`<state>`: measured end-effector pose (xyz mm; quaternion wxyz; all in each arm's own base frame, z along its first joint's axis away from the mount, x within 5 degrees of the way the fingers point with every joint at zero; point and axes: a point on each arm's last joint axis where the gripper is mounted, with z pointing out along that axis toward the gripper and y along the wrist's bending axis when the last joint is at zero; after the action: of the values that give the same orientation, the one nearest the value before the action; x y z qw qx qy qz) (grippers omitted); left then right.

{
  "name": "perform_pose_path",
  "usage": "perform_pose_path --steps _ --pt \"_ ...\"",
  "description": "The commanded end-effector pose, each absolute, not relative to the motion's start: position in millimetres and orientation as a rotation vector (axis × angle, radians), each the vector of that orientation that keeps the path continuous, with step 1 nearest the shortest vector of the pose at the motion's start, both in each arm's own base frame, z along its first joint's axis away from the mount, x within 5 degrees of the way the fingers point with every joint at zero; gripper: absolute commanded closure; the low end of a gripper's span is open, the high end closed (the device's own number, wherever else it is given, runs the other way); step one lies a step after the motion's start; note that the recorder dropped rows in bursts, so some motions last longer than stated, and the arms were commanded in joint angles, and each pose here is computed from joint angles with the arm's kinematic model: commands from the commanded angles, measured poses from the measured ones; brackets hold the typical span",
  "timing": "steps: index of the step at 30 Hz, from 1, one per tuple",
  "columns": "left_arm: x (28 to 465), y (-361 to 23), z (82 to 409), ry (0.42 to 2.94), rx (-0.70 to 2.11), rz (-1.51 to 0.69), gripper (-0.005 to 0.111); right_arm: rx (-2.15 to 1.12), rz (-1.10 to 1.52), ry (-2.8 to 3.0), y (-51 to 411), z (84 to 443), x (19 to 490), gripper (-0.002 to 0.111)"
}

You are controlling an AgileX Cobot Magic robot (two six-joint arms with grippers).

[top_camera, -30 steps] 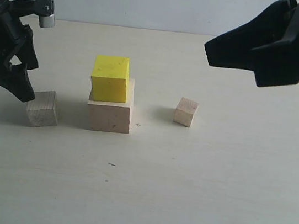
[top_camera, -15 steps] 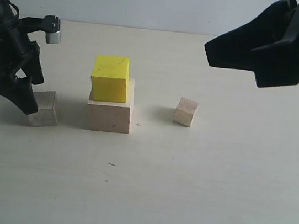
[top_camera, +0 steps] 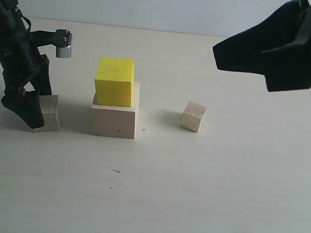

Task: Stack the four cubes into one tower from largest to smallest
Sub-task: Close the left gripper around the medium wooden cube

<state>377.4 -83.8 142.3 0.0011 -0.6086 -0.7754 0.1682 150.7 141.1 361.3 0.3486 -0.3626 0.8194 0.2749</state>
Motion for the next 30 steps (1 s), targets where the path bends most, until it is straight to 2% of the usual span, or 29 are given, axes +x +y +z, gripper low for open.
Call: perform_pose_path --steps 1,15,25,30 --pt "378.7 -84.1 143.5 -2.436 -1.924 0.508 0.002 -0.944 0.717 2.125 140.1 361.5 148.8 0.108" --pt "375.4 -84.4 144.6 -2.436 -1.866 0.557 0.002 -0.948 0.716 2.125 140.1 361.4 148.6 0.108" --pt "376.3 -89.4 130.6 -2.448 -1.809 0.652 0.002 -0.952 0.714 2.122 140.1 361.4 148.6 0.108" --pt "376.2 -87.7 126.3 -2.434 -1.801 0.632 0.002 -0.953 0.714 2.123 140.1 361.3 148.5 0.108"
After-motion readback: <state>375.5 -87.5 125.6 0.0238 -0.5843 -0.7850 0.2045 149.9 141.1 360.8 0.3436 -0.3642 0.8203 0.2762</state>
